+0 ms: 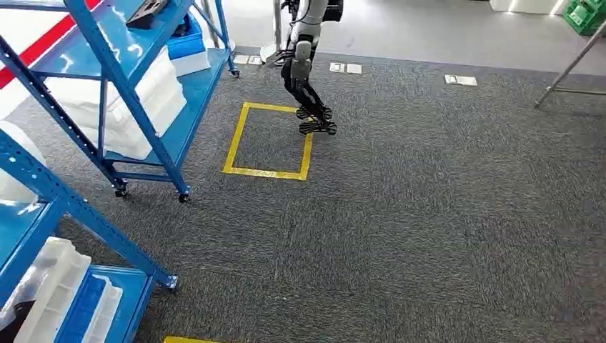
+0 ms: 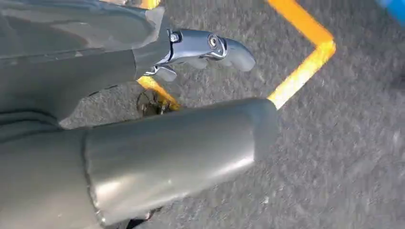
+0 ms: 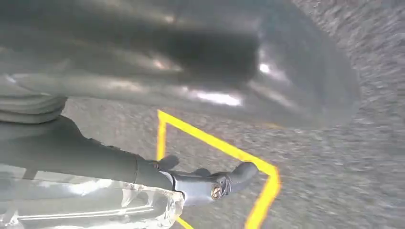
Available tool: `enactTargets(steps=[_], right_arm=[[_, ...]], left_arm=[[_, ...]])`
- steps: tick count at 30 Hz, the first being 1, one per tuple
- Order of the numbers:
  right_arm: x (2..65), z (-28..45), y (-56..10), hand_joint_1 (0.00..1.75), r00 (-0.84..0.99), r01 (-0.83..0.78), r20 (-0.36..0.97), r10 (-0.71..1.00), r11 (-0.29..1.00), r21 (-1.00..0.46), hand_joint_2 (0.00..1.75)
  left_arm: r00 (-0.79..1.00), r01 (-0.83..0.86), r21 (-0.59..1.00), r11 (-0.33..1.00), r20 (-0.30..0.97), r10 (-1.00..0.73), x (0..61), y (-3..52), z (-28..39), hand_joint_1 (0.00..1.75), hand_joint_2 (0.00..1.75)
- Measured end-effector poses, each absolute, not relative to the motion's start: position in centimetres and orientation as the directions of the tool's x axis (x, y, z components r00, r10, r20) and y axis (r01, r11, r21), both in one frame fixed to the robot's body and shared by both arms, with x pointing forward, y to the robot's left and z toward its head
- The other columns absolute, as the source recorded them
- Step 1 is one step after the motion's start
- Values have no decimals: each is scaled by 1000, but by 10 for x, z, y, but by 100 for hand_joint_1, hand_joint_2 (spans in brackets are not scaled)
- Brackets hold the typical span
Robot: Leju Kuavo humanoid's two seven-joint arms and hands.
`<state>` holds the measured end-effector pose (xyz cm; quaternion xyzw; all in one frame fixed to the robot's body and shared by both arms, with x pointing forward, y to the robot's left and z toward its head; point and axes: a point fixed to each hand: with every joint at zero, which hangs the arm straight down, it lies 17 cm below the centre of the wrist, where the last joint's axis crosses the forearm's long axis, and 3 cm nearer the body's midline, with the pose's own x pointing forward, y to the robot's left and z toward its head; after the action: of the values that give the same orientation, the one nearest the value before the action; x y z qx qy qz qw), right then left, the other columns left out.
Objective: Take the parts from the cabinet and place them on the table.
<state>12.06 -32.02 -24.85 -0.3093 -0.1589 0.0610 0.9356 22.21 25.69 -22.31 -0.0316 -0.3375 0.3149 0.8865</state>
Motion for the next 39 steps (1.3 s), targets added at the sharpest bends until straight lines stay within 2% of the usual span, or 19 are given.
enactTargets(steps=[39], right_arm=[[115,-248,-325,0,946,-1,258,198,794,-607,0]], left_arm=[[597,-510,-268,817,573,561,226,248,-223,0,0]])
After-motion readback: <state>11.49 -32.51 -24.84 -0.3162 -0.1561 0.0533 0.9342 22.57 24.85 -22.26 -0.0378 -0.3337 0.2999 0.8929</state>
